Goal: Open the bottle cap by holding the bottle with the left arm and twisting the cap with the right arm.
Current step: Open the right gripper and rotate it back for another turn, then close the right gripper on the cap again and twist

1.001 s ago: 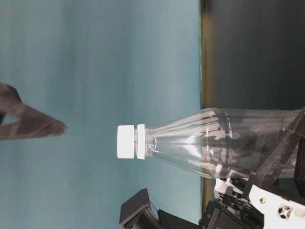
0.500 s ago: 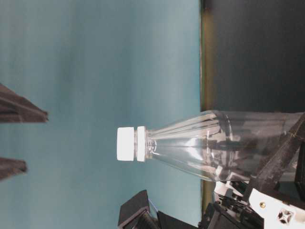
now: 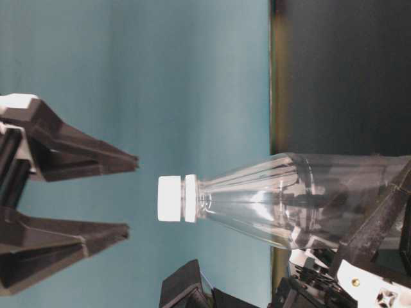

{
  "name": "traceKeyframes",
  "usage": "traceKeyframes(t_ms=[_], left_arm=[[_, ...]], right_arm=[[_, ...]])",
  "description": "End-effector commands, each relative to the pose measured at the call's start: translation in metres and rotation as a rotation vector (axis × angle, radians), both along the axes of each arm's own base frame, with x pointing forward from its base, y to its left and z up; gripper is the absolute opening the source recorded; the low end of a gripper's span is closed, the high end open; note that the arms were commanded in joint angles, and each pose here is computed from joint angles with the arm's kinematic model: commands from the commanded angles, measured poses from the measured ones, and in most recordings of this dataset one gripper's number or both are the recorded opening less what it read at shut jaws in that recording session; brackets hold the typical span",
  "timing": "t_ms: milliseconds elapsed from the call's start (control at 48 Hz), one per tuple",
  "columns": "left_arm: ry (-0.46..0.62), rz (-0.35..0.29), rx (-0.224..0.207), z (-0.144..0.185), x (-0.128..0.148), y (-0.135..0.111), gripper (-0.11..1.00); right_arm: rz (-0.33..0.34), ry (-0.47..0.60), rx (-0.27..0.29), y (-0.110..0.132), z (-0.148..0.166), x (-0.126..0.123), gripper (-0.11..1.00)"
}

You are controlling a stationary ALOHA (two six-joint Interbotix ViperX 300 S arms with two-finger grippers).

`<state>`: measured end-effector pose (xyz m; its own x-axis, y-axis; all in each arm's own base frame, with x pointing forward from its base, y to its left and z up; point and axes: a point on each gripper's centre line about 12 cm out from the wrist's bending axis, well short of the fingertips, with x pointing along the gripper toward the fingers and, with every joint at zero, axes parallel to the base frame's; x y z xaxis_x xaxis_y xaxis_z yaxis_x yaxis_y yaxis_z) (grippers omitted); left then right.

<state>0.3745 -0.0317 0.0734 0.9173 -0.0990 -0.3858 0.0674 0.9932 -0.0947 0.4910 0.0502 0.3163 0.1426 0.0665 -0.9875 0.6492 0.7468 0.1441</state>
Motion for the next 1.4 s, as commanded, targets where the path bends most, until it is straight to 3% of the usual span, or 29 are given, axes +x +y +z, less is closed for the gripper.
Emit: traceKeyframes(t_ms=[0,542,626,771,1001,1126,1251,1376], left_arm=[[0.0,-0.009,-0.001,0.001,0.001,-0.003,0.81],[-0.001,-0.011,-0.001,0.001,0.001,-0.003,0.81],[-0.001,-0.011,-0.001,0.001,0.001,-0.003,0.81],[0.002,-0.009,-0.001,0.0,0.0,-0.003,0.81],[0.003,-0.011,0.0,0.0,0.0,-0.003,0.81],[0.003,-0.009,-0.001,0.0,0.0,-0.003,0.81],[0.003,-0.009,-0.001,0.0,0.0,-0.003,0.81],[0.002,-0.011,-0.001,0.001,0.0,-0.003,0.81]], right_arm=[[0.026,-0.01,0.002,0.016,-0.006,0.0,0.78],[0.032,0.01,0.003,0.017,-0.028,-0.004,0.76],[0.035,0.011,0.002,0.017,-0.028,-0.005,0.67],[0.064,0.003,0.0,0.018,-0.026,-0.004,0.35],[0.12,-0.001,0.008,0.02,-0.026,-0.004,0.35],[0.251,-0.012,-0.004,0.021,-0.025,-0.004,0.35],[0.469,-0.03,-0.033,0.022,-0.024,-0.004,0.35],[0.634,-0.044,-0.057,0.022,-0.024,-0.004,0.35]])
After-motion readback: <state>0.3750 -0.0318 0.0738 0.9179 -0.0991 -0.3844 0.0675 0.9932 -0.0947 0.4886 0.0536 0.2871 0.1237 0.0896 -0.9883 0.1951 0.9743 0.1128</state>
